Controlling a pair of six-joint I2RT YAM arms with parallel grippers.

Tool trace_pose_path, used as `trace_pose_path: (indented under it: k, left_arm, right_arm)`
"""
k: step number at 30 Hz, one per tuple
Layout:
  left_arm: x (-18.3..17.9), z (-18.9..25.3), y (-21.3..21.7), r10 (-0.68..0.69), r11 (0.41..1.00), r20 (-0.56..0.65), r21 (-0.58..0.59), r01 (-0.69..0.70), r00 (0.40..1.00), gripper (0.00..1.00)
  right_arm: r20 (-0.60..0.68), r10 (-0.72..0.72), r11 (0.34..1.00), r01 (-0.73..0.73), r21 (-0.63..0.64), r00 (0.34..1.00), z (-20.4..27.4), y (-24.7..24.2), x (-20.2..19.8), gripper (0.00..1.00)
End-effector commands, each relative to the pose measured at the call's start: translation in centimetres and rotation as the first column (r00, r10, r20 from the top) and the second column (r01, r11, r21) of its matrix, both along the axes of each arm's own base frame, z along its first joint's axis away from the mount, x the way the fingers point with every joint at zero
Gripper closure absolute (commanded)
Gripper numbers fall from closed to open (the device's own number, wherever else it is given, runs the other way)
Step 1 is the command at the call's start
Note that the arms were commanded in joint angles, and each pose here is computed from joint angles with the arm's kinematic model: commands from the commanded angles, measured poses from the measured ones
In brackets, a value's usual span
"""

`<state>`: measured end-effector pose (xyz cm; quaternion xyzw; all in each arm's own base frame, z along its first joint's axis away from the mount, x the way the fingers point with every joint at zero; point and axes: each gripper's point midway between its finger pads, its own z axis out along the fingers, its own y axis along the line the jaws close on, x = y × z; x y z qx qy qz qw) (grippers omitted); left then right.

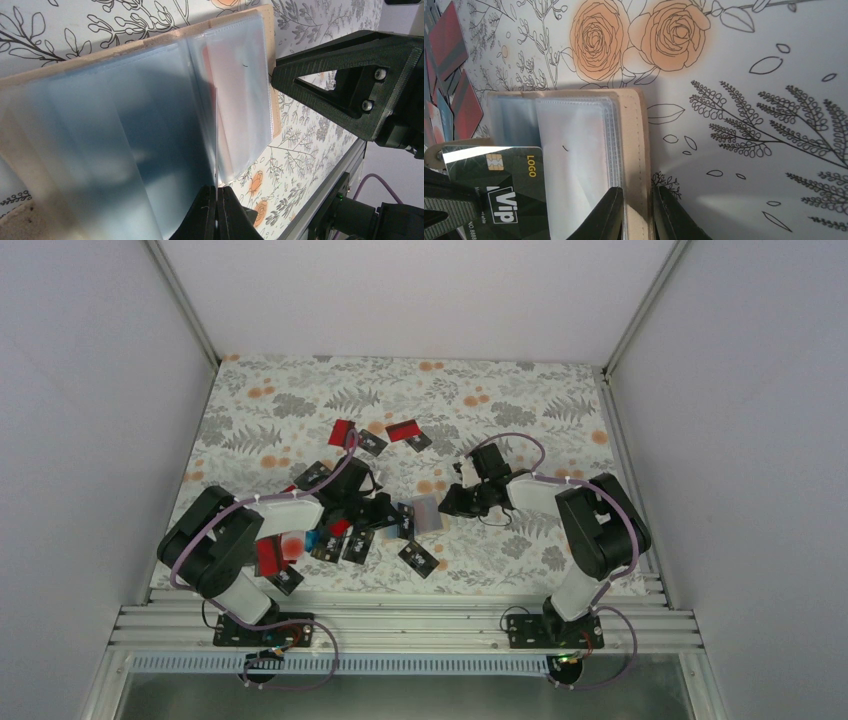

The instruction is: Put the credit cards into the card holder

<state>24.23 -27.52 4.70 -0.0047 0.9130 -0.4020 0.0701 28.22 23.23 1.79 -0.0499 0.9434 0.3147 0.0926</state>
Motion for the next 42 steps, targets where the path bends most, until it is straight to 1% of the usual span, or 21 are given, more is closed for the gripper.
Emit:
trace_pose_path:
  k: [1, 5, 12, 18, 24, 42]
  left_arm:
    - [0.2, 0.8, 0.1, 0.017, 1.000, 0.010, -0.014, -0.017, 1.000, 0.98]
    - [0.1, 0.6, 0.3, 0.020, 1.000, 0.004, -0.008, -0.020, 1.000, 0.98]
    - [0.0, -0.2, 0.9, 0.042, 0.999, -0.016, 0.032, -0.041, 0.999, 0.98]
    - [0.1, -0.4, 0.9, 0.045, 0.998, -0.020, 0.036, -0.044, 0.999, 0.98]
    - [0.4, -0.2, 0.1, 0.010, 1.000, -0.010, 0.010, -0.010, 1.000, 0.98]
    - [1.4, 0.2, -0.7, -0.030, 0.999, 0.007, 0.026, 0.030, 1.000, 0.98]
  right_arm:
    - [-0.075, -0.011, 0.998, 0.006, -0.062, 0.997, -2.0, -1.5, -2.1, 0.82]
    - [-0.081, -0.008, 0.998, 0.004, -0.055, 0.997, -2.1, -1.3, -2.1, 0.84]
    - [-0.081, -0.004, 0.998, 0.000, -0.056, 0.997, -2.1, -1.3, -2.1, 0.84]
    - [-0.084, -0.005, 0.998, 0.000, -0.057, 0.996, -2.1, -1.3, -2.1, 0.84]
    - [-0.086, -0.003, 0.998, -0.003, -0.060, 0.996, -2.2, -1.4, -2.3, 0.83]
    - [-0.091, 0.007, 0.998, -0.012, -0.054, 0.996, -2.3, -1.3, -2.6, 0.84]
